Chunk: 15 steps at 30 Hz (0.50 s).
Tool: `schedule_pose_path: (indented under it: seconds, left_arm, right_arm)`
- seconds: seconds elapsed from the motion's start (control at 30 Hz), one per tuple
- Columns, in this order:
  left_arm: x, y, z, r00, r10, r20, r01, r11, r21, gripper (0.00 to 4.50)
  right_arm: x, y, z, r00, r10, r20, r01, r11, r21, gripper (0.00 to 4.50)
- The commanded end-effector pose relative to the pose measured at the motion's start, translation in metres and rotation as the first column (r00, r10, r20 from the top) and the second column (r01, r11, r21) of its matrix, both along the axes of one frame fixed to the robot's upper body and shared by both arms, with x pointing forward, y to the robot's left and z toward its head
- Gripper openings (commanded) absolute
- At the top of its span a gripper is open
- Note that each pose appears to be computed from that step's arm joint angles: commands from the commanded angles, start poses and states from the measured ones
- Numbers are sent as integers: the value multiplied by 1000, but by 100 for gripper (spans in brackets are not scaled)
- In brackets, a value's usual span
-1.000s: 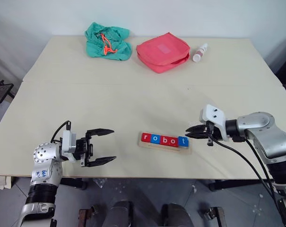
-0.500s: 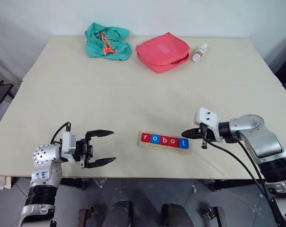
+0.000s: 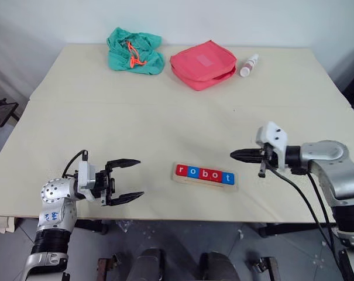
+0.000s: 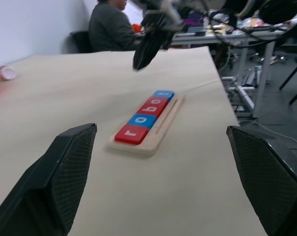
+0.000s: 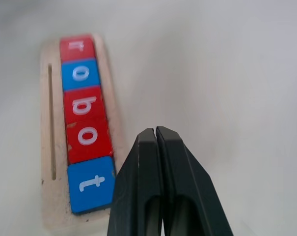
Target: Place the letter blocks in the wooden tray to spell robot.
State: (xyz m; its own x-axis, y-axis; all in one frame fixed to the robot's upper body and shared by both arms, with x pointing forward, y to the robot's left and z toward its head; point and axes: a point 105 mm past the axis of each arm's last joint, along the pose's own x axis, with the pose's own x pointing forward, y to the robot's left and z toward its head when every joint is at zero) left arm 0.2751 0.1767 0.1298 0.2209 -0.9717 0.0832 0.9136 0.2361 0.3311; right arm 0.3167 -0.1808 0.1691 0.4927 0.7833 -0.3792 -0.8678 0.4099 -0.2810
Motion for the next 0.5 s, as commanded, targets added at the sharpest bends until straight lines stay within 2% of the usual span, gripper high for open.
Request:
schedule_pose_path:
  seconds: [0.03,0.1,0.13,0.2,0.43,0.47,0.5]
  left_arm:
    - [12,10,8,994,109,24,-110,992,60,450]
    - [17,15,15,986,144,81,-149,988,51,450]
    - [20,17,18,984,166,69,-169,985,41,450]
    - [26,19,20,975,209,72,-213,976,42,450]
    - [18,31,17,970,222,95,-229,971,71,450]
    - [16,32,16,973,215,89,-221,973,69,450]
    - [16,33,15,972,219,86,-225,972,68,450]
  right_arm:
    - [-21,-27,1,1000,19,9,-19,1000,-6,23]
    - [-24,-44,-4,1000,-13,-13,13,1000,6,67]
    - [-28,-51,-6,1000,-8,-24,8,1000,7,94]
    - [-35,-57,-8,999,32,-32,-32,999,10,162]
    - [-43,-88,-23,994,56,-93,-57,998,-12,423]
    - [-42,-92,-24,994,49,-97,-50,999,-13,447]
    - [-40,-95,-27,994,41,-100,-43,999,-18,447]
